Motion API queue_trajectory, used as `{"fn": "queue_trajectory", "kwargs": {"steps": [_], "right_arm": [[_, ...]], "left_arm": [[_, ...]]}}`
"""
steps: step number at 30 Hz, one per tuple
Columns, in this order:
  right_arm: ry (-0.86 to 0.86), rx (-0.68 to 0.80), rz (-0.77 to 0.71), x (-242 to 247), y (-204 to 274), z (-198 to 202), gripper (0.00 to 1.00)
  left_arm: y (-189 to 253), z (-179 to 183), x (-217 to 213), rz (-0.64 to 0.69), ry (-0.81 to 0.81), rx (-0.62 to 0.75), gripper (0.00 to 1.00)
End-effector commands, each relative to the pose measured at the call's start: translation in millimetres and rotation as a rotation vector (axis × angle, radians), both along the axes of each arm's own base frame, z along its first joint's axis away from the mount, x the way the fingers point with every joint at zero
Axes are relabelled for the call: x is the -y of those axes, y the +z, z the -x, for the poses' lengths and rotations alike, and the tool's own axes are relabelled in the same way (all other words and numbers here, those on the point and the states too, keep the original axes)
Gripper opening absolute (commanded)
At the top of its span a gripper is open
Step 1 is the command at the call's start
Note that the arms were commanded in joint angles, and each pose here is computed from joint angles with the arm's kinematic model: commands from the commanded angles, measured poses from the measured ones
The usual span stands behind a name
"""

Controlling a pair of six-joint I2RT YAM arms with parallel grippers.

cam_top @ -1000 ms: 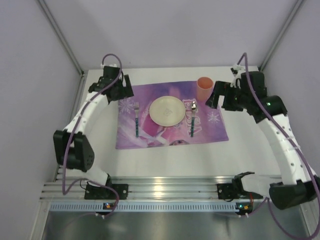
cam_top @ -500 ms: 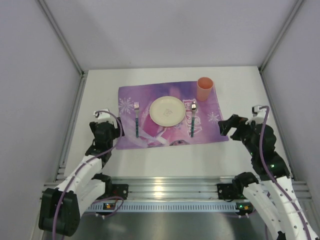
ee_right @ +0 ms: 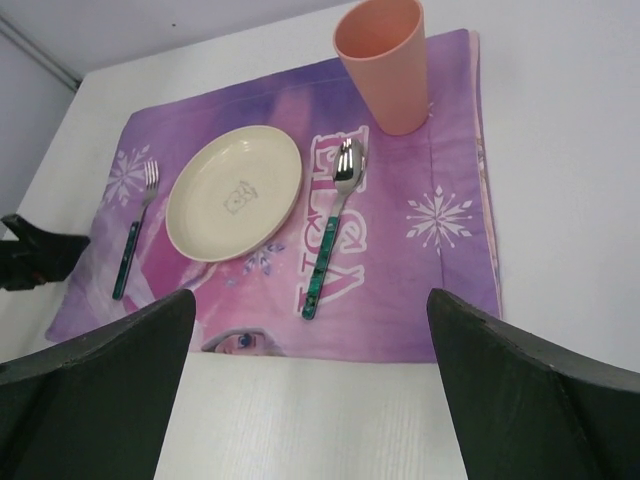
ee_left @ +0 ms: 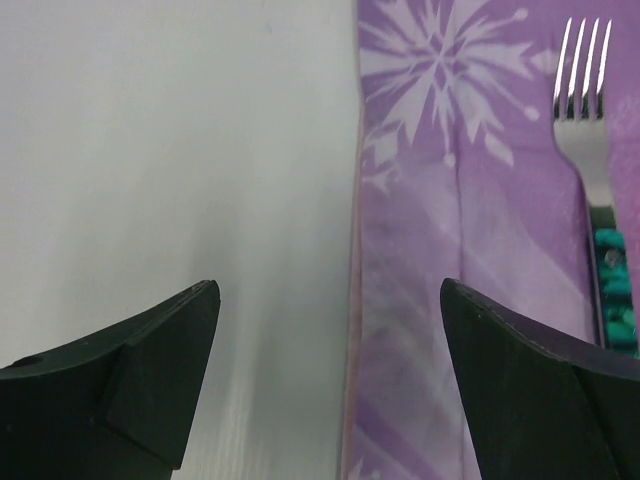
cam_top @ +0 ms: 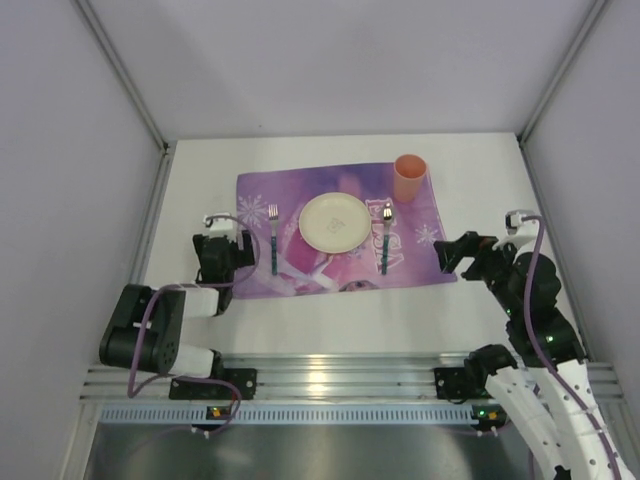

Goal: Set the dinner table for one person

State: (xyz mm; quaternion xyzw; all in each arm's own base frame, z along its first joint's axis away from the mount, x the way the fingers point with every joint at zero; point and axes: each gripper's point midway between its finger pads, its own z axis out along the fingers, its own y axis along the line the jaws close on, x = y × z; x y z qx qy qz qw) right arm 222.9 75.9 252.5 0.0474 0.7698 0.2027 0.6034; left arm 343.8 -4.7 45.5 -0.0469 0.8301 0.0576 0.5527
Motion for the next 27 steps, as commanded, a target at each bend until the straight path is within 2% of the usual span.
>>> {"fn": "queue_trajectory", "kwargs": {"steps": [1,2,5,7,10,11,13,15,16,17,21,27], "right_arm": [[0.062,0.03,0.012,-10,21,0,1.0],[0.064,0.034,0.019,-10,22,-2,1.0],[0.075,0.045,0.046,-10,26,-3,1.0],[0.093,0.049,0.056,-12,27,-3,1.0],[0.093,0.033,0.05,-13,20,-3,1.0],[0.094,0.026,0.047,-13,18,-3,1.0],[0.081,0.005,0.032,-13,12,-4,1.0],[0.047,-0.002,0.018,-9,9,-8,1.0],[0.024,-0.018,0.001,-8,6,-10,1.0],[0.005,-0.022,-0.007,-6,6,-12,1.0],[-0.107,-0.009,-0.008,11,26,-22,1.0],[-0.185,-0.001,0.007,25,37,-24,1.0]], "left_arm": [[48,-49,11,0.01,-0.068,0.17,0.96],[40,-51,12,0.002,-0.082,0.136,0.94],[44,-59,6,-0.004,-0.08,0.157,0.96],[46,-60,0,0.006,-0.081,0.213,0.98],[37,-56,-10,0.076,-0.072,0.197,0.98],[24,-44,-7,0.077,-0.088,0.171,0.98],[35,-46,-6,0.061,-0.109,0.268,0.98],[31,-51,-7,0.073,-0.092,0.199,0.98],[43,-53,-7,0.062,-0.099,0.263,0.99],[42,-52,-8,0.056,-0.096,0.272,0.99],[37,-49,-8,0.06,-0.096,0.246,0.98],[38,-49,-8,0.058,-0.096,0.248,0.98]]}}
